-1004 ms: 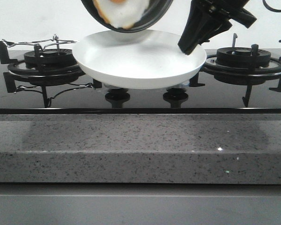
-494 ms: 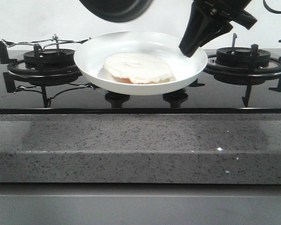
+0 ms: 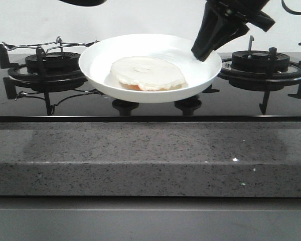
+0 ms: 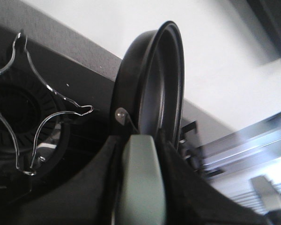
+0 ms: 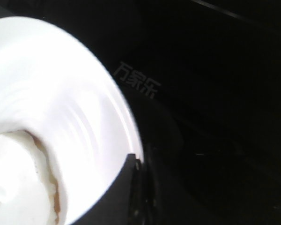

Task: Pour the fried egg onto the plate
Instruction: 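Carry the empty pan back toward its burner with the left gripper, then lower the pan onto the burner and release the handle with the left gripper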

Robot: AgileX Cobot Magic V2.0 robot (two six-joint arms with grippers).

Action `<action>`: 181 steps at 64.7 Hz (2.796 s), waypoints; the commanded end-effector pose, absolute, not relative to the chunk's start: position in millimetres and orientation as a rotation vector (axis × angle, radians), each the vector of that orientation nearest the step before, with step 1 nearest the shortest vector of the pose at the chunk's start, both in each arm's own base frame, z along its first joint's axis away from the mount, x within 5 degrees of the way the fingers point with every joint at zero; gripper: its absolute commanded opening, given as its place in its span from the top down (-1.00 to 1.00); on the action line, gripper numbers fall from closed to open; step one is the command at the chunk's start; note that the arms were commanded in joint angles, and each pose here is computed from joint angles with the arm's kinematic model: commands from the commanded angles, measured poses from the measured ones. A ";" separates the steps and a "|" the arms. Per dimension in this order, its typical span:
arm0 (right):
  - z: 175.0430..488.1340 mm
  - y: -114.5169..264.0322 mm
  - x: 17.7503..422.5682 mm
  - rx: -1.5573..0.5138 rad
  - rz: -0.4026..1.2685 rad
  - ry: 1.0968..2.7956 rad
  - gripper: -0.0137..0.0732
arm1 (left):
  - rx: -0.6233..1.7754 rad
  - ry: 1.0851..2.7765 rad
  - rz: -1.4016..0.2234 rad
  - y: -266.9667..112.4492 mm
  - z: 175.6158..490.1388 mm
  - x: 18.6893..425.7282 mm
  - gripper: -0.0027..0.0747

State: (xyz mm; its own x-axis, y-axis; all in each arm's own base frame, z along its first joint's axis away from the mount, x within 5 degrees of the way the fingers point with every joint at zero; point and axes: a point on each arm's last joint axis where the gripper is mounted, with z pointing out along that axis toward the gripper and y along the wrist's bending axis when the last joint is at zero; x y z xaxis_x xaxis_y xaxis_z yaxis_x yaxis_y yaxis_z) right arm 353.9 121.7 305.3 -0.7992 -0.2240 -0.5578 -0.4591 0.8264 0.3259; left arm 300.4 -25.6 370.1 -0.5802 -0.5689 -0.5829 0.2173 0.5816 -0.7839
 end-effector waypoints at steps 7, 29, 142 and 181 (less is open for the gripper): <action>337.9 121.6 347.6 -0.466 0.654 2.376 0.84 | -0.478 1.723 -1.339 6.8 370.1 317.0 0.98; 337.9 121.3 347.7 -0.465 0.654 2.376 0.84 | -0.624 1.765 -1.471 17.8 321.0 352.5 0.98; 337.9 121.3 347.7 -0.465 0.654 2.376 0.84 | -0.562 1.989 -1.488 22.7 283.3 354.3 -0.32; 337.9 121.3 347.7 -0.465 0.654 2.376 0.84 | -0.355 2.123 -1.491 17.2 286.5 337.1 0.44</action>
